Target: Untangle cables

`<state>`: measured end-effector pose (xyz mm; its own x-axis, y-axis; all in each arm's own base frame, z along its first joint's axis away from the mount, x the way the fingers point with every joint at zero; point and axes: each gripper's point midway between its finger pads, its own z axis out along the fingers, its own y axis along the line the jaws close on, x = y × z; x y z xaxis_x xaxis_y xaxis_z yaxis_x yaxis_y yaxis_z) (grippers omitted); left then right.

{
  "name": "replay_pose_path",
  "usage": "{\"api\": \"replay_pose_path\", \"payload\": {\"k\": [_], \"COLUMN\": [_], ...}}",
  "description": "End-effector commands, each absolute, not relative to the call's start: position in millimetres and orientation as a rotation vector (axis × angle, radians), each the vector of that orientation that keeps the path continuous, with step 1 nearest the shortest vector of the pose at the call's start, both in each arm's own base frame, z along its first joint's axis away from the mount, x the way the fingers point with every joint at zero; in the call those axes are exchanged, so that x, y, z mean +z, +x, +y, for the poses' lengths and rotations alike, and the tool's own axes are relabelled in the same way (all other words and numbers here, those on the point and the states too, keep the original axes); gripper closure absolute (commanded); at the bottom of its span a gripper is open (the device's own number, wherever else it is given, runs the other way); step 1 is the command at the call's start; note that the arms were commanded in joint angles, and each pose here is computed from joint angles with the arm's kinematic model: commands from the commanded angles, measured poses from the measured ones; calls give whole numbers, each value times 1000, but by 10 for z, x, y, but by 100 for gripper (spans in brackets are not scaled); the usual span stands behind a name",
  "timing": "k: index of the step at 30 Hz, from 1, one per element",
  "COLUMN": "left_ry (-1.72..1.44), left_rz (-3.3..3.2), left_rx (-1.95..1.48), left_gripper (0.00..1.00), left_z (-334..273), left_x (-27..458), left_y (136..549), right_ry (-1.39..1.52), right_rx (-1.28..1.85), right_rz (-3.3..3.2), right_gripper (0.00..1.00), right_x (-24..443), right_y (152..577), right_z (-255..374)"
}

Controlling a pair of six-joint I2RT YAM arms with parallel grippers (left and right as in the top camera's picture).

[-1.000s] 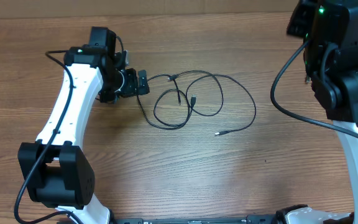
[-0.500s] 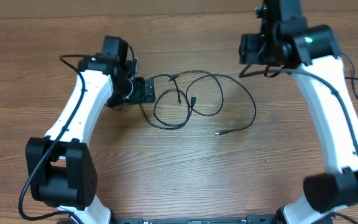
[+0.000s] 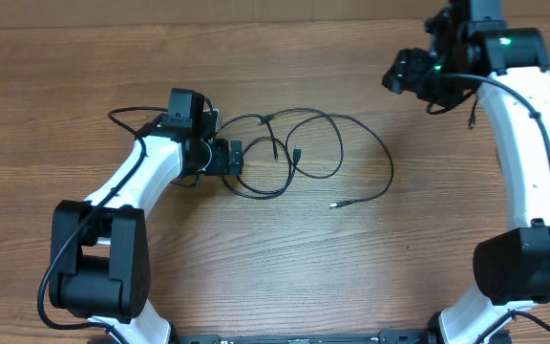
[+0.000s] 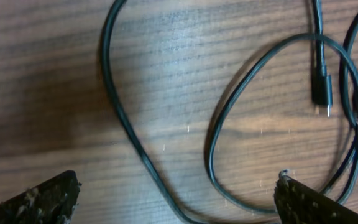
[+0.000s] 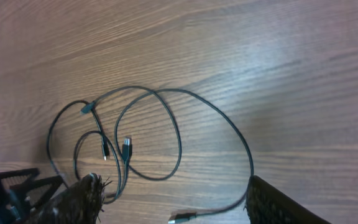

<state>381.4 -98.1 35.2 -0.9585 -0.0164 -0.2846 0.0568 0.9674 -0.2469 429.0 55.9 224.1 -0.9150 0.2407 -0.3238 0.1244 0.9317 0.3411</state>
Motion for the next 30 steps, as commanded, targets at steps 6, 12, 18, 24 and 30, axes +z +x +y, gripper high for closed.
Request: {"api": "replay_pose_path", "payload": {"k": [6,12,18,24,30], "left_ry": [73,16,-18,-22,-22], "left_rz": [2778,2788,2782,2800,2815], "left_rx": [-260,-199,-205,-192,-190], "left_gripper": [9,11,19,30,73], "left_z": [-970,-886,-883,-850,-839], "left_x": [213,131,97,-28,-80], "left_y": [3830,3785,3778,3669,3608], "right_ry": [278,278,281,284,285], "right_rx": [531,531,531,531,531], "right_rz": [2714,2714,2723,2732,2733], "right_gripper": [28,28,28,28,28], "right_x": [2336,2335,2327,2318,2317], "right_y": [4251,4250,4230,4210,4208], "right_z": [584,585,585,585,585]}}
